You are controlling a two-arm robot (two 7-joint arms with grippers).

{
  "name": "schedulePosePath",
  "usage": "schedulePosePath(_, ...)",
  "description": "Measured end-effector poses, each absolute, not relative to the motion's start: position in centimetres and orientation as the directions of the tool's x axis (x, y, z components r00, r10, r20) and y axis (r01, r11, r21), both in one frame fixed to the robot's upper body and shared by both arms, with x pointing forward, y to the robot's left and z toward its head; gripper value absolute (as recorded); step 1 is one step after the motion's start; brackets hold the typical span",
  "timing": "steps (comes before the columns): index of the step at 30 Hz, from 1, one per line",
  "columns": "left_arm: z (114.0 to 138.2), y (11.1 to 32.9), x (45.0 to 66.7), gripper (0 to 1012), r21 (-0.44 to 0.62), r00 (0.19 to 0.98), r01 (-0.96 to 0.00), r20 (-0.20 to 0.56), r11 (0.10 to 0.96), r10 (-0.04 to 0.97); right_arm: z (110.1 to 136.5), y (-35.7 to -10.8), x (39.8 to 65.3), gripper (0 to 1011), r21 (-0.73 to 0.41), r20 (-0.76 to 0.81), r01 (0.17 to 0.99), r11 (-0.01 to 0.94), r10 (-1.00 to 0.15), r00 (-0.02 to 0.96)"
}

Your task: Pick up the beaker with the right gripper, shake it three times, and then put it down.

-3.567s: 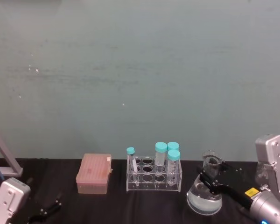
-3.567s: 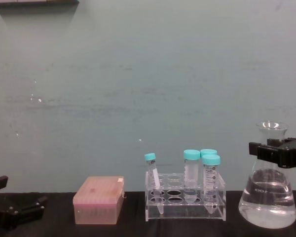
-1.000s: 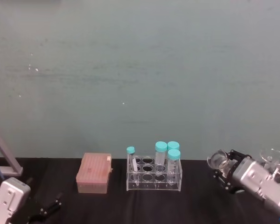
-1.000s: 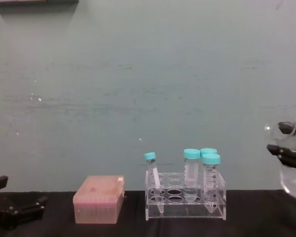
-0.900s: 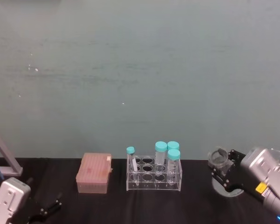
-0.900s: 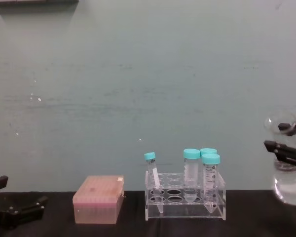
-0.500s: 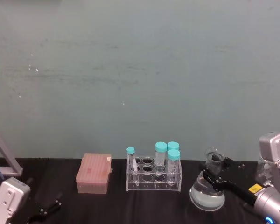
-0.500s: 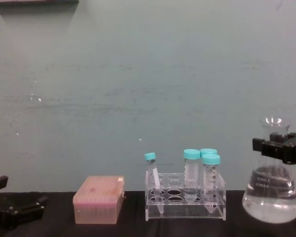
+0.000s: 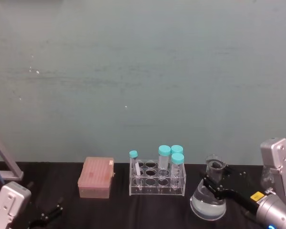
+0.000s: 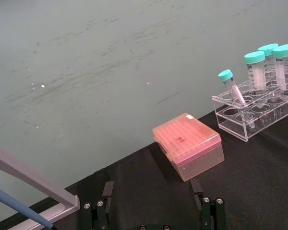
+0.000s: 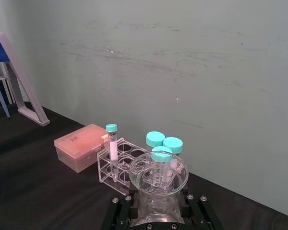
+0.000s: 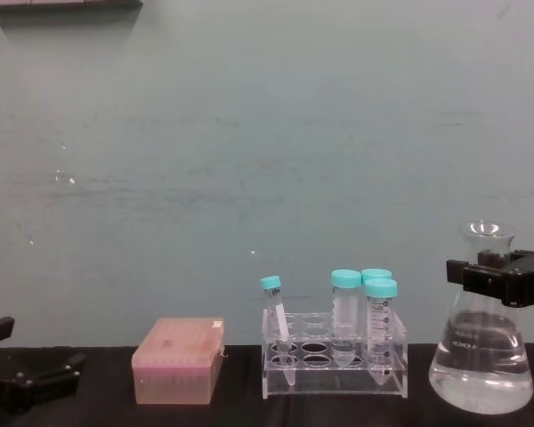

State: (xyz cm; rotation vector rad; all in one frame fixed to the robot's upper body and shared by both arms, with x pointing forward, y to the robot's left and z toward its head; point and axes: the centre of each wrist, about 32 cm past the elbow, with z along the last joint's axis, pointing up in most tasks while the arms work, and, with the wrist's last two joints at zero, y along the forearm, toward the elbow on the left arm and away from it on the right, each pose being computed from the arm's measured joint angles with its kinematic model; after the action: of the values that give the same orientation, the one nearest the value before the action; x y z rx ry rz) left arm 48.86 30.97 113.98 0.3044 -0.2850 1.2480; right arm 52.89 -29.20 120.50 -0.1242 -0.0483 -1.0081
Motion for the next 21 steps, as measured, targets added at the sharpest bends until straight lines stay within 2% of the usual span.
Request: schedulePosePath(21, 113.98, 30.97, 48.86, 1000, 0.07, 0.292, -0.955, 0.374, 0.287, 0.88, 120.59, -29.29, 52.94, 458, -0.079, 0.102, 0.848, 0.524, -0.842, 0.529)
